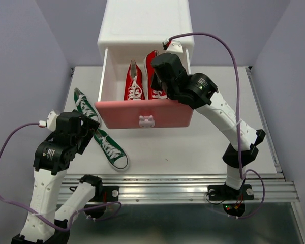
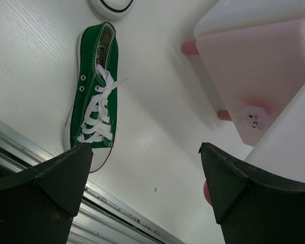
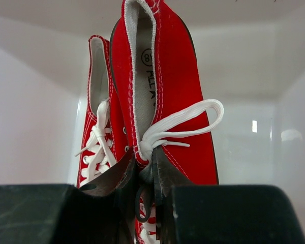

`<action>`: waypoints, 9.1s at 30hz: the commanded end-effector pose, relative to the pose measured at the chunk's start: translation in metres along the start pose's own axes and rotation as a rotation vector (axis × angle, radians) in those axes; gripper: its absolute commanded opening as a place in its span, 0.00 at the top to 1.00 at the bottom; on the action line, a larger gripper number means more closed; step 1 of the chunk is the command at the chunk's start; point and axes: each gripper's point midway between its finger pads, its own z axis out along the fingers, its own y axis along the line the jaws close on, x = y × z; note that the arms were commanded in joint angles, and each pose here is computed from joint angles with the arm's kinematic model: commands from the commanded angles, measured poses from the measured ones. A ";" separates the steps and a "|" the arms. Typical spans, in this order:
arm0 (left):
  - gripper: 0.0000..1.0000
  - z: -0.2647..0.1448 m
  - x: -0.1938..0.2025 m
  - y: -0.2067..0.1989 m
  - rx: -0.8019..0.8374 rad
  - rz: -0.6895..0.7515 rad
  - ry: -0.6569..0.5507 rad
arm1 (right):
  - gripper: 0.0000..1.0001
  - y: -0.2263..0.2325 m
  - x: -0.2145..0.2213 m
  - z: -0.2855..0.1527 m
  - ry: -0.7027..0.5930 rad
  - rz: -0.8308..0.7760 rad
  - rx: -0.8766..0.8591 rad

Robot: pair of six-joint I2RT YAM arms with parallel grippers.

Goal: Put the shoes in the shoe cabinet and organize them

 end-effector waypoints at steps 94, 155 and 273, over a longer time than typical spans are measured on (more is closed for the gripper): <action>0.01 -0.005 -0.010 0.003 0.006 0.002 -0.053 | 0.99 -0.007 -0.051 0.015 -0.235 -0.244 0.094; 0.01 -0.023 -0.092 -0.107 0.127 0.143 -0.232 | 0.00 0.101 -0.056 -0.179 -0.060 -0.150 -1.046; 0.53 0.062 -0.089 -0.278 0.625 0.452 -0.077 | 0.76 0.004 -0.020 -0.011 -0.309 -0.262 -0.039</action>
